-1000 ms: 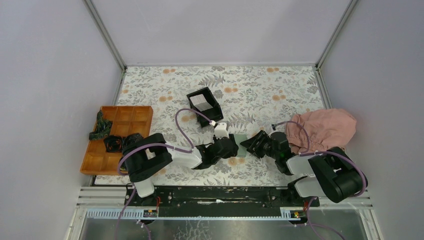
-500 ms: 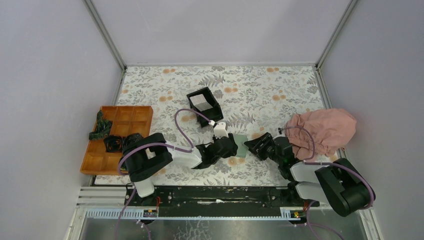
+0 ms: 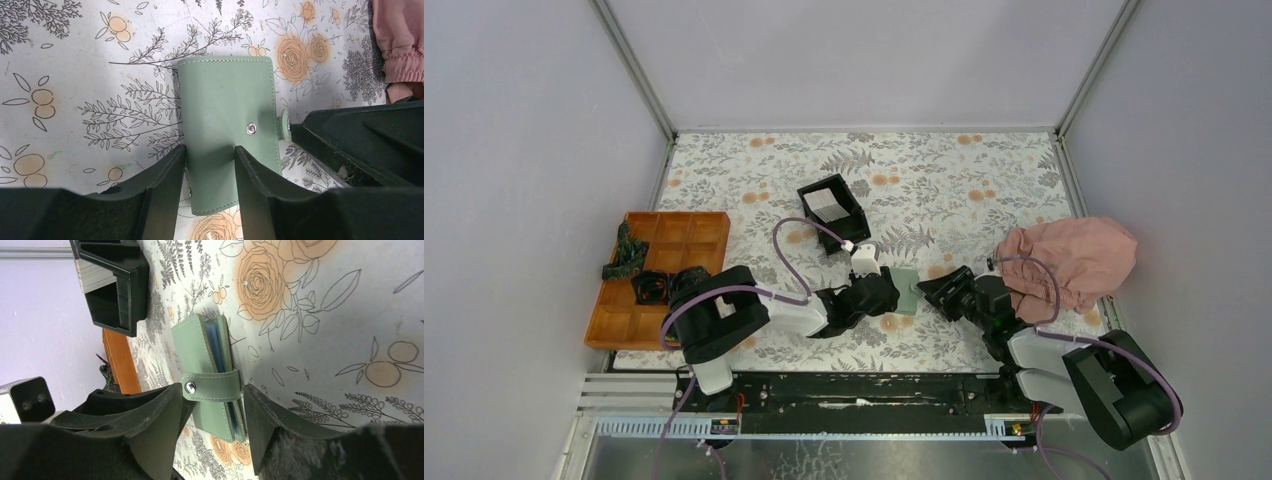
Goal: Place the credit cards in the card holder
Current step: Close the card holder at the center of the board.
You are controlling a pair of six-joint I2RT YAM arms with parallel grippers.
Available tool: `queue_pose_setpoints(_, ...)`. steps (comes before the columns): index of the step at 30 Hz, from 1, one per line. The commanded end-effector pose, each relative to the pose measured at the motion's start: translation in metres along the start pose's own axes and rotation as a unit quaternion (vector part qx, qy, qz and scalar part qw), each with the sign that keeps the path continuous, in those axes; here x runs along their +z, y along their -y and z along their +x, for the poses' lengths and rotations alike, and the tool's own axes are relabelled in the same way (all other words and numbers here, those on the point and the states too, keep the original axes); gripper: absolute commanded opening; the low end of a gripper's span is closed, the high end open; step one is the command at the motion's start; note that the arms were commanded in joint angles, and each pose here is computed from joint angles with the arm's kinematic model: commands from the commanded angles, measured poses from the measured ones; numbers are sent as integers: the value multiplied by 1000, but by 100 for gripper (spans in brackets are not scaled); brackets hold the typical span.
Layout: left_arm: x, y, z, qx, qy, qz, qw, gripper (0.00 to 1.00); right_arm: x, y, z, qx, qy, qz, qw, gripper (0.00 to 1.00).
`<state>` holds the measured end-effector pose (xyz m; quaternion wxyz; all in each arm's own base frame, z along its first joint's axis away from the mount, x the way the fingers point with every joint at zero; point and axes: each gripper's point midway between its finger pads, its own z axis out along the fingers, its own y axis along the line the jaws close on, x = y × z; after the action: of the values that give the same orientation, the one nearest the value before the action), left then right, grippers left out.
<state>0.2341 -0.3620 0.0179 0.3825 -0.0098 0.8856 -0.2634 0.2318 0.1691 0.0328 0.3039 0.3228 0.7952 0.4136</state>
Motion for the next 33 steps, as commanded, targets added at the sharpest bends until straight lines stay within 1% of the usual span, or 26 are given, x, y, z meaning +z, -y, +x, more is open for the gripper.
queue_pose_setpoints(1,-2,-59,50,41,-81,-78,993,49,1,7,-8,2,22,18,1000,56)
queue_pose_setpoints(15,2,-56,48,40,-83,-74,993,48,9,21,-1,16,6,40,999,54)
queue_pose_setpoints(24,4,-55,50,40,-88,-71,993,47,12,23,1,21,2,40,999,50)
queue_pose_setpoints(33,3,-54,48,40,-87,-70,993,46,15,25,6,24,-9,39,999,48)
